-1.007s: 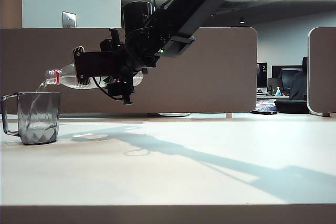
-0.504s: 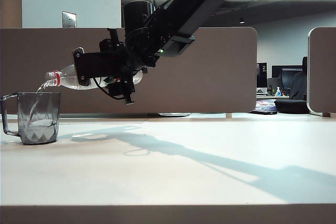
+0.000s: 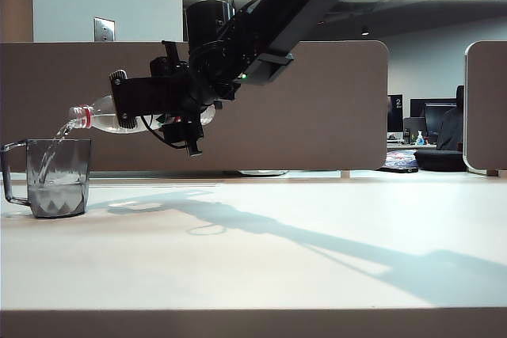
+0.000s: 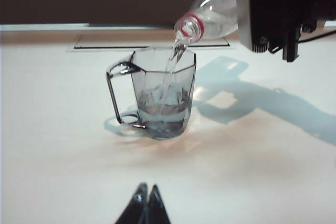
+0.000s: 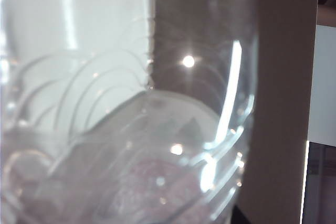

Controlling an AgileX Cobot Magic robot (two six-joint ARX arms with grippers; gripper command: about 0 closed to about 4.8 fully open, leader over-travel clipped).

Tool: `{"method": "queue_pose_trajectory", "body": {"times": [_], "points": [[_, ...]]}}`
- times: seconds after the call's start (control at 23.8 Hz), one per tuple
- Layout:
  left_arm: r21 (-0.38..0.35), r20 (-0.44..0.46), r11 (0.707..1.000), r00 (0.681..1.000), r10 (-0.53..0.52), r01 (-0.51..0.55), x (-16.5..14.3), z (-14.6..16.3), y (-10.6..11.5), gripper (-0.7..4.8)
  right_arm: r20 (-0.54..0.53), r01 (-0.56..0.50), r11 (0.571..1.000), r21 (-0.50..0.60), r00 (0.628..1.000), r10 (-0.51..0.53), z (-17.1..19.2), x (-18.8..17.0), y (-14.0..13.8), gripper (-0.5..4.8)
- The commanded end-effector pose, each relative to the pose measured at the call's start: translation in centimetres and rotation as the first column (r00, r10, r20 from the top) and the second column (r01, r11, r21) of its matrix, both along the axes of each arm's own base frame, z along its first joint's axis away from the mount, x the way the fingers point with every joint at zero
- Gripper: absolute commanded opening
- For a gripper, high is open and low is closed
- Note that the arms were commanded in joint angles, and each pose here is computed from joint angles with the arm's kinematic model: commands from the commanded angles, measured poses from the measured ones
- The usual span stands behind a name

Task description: Pick up the mineral water bottle on the table and pour water into the mug until it's half full.

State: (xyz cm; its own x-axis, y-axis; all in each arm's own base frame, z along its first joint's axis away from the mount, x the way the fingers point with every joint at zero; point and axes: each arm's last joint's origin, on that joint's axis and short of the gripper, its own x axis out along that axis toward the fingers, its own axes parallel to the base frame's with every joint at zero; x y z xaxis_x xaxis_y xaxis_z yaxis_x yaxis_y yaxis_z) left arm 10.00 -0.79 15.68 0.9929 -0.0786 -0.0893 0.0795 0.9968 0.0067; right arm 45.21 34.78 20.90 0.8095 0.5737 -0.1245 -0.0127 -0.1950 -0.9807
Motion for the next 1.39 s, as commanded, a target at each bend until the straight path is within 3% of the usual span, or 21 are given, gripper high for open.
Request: {"method": "queue_pose_trajectory", "body": {"times": [0.04, 0.84, 1.09, 1.39], "points": [[0.0, -0.004, 1.0, 1.0, -0.003, 0.003, 0.1, 0.08, -0.01, -0.05, 0.064, -0.006, 0.999, 0.036, 0.998, 0.004, 1.65, -0.09, 0.02, 3.14], [0.0, 0.006, 1.0, 1.0, -0.003, 0.003, 0.05, 0.16, -0.01, -0.05, 0.052, -0.005, 0.999, 0.05, 0.999, 0.002, 1.64, -0.1, 0.02, 3.14], [-0.003, 0.038, 1.0, 0.999, -0.003, 0.004, -0.14, 0.42, 0.0, -0.05, -0.026, -0.002, 0.99, 0.138, 1.0, 0.005, 1.51, -0.24, 0.19, 3.14], [-0.006, 0.074, 1.0, 0.997, -0.003, 0.003, -0.29, 0.71, 0.02, -0.05, -0.2, 0.046, 0.958, 0.281, 0.98, 0.012, 1.01, -0.63, 0.62, 3.14]]}}
